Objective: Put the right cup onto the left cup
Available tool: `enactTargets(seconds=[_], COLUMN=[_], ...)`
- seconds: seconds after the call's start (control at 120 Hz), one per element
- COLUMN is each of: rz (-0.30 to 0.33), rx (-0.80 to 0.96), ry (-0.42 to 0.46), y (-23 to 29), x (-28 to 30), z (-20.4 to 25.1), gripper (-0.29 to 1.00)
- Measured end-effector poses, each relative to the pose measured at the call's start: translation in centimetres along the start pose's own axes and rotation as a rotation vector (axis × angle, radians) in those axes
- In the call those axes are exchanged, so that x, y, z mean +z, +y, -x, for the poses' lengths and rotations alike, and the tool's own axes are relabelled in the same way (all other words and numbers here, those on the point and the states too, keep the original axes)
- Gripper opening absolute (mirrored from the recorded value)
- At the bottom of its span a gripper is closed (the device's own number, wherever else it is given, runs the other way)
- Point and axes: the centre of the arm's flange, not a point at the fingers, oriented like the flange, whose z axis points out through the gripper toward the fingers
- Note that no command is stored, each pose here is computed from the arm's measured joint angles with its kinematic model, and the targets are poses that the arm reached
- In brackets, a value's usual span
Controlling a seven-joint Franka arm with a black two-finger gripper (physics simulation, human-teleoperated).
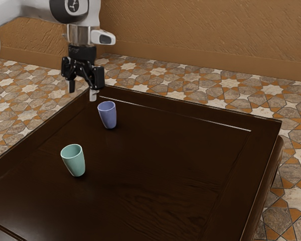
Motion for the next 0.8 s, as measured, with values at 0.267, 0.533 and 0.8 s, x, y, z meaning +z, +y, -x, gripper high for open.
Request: enactTargets(seconds=[0.267, 0.533, 0.8], rz=[0.026, 0.02, 0.044], rx=[0.042, -0.018, -0.093], ry=[0.007, 0.162, 0.297], y=[1.3, -1.5, -5.2], x=[12.8, 19.4, 20.5], z=[-5.4, -6.8, -2.2], gripper=[0.7, 0.7, 0.7])
